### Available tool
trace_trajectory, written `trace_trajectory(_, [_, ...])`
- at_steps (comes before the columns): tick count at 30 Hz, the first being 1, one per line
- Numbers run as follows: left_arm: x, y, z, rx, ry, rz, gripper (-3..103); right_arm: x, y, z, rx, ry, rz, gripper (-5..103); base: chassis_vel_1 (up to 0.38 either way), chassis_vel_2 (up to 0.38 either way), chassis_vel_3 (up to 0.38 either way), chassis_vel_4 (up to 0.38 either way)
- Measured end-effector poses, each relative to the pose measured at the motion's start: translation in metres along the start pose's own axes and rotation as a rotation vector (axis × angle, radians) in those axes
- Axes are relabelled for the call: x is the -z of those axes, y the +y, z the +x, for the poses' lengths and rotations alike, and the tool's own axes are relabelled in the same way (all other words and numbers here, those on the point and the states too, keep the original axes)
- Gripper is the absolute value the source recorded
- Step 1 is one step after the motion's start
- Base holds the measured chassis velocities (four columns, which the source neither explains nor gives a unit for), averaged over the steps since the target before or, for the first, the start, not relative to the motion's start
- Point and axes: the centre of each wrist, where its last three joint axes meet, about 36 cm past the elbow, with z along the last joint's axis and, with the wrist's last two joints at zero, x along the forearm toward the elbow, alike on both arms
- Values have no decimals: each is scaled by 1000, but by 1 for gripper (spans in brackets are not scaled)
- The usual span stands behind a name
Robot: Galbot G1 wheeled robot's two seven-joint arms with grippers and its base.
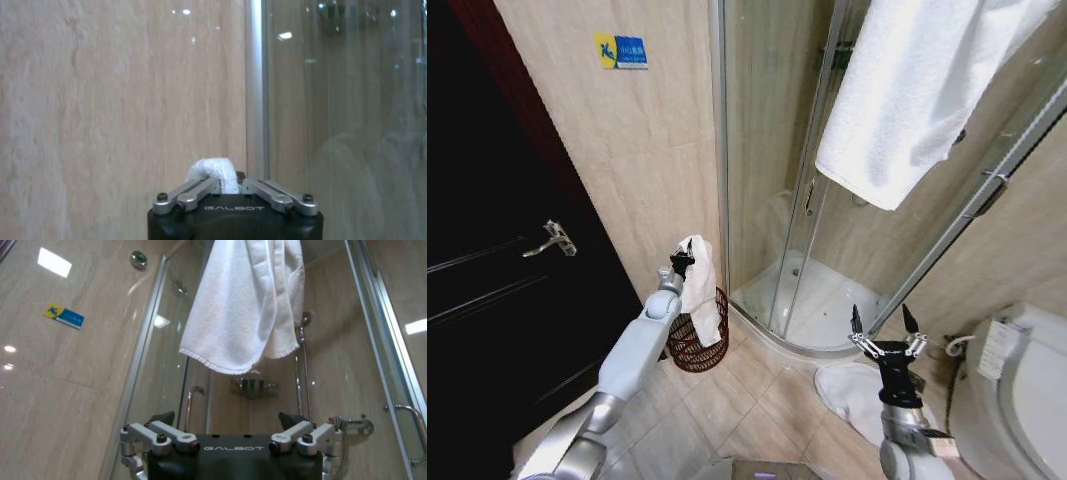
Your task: Discard the used towel into the hamper.
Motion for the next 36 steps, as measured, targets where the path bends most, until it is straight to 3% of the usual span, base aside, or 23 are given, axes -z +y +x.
trace_trajectory(6, [-59,-6,32,-32,99,-58,1,-4,-1,5,-3,13,-2,100,0,0,0,0])
trace_trajectory(11, [-91,-12,58,-56,153,-81,1,-4,-3,6,-8,13,-1,100,0,0,0,0])
trace_trajectory(25, [-152,-16,93,-116,295,-172,1,-7,-2,18,-26,21,-10,100,0,0,0,0])
trace_trajectory(36, [-165,-14,80,-147,349,-232,1,-9,-1,22,-33,22,-14,100,0,0,0,0])
